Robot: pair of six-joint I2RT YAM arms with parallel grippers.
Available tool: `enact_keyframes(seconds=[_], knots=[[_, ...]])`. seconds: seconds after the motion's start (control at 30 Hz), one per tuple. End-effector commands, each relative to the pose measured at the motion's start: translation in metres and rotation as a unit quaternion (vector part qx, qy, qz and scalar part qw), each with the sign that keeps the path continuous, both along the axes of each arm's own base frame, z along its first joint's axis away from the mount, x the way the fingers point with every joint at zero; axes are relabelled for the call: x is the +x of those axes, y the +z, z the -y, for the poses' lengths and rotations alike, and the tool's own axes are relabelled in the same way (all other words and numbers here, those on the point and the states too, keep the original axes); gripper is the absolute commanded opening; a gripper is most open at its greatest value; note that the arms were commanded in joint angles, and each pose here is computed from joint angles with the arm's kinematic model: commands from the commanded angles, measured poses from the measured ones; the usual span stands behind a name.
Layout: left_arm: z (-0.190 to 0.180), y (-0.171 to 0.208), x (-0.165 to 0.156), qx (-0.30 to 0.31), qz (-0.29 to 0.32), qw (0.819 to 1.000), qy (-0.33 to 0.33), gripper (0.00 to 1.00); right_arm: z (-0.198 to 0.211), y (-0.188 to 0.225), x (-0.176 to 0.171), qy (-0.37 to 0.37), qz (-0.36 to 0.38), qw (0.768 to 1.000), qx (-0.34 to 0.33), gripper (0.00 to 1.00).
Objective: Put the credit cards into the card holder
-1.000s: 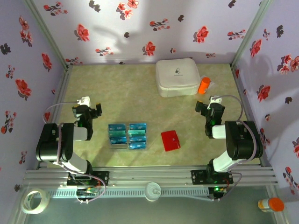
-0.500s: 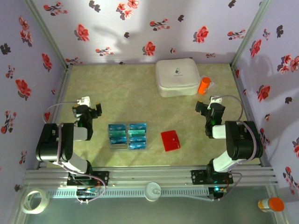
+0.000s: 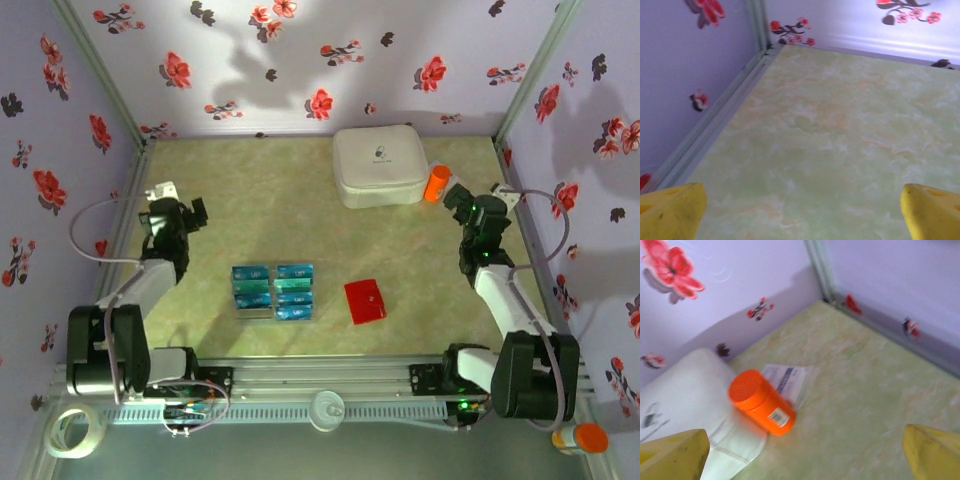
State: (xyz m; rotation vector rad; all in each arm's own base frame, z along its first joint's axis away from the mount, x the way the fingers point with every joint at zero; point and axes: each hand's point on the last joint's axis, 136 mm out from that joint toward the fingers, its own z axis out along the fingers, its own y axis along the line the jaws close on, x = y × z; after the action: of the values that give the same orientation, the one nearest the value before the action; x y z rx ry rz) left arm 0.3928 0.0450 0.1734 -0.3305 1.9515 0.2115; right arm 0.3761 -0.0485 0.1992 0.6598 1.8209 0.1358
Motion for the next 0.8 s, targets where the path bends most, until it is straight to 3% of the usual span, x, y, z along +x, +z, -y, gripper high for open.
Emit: enact_keyframes(seconds=[0.0,0.13,0.27,0.47,0.77], knots=[[-0.016,0.019,-0.038,-0.094,-0.062,0.988,0.107,1.00,-0.065,-0.014,-0.011,0.139,-0.048,0.983,0.108,0.96],[0.001,0.027,-0.078,-0.204,-0.105,0.964,0.132,1.00,-0.133,-0.008,-0.034,0.255,-0.084,0.957,0.105,0.89],[0.014,0.014,-0.119,-0.256,-0.110,0.951,0.135,1.00,-0.201,-0.018,-0.075,0.350,-0.138,0.925,0.051,0.88],[0.016,-0.019,-0.162,-0.247,-0.139,0.948,0.143,1.00,-0.270,-0.061,-0.149,0.452,-0.199,0.868,-0.057,0.88],[0.034,-0.060,-0.170,-0.207,-0.217,0.947,0.117,1.00,-0.328,-0.115,-0.216,0.540,-0.233,0.776,-0.225,0.90]])
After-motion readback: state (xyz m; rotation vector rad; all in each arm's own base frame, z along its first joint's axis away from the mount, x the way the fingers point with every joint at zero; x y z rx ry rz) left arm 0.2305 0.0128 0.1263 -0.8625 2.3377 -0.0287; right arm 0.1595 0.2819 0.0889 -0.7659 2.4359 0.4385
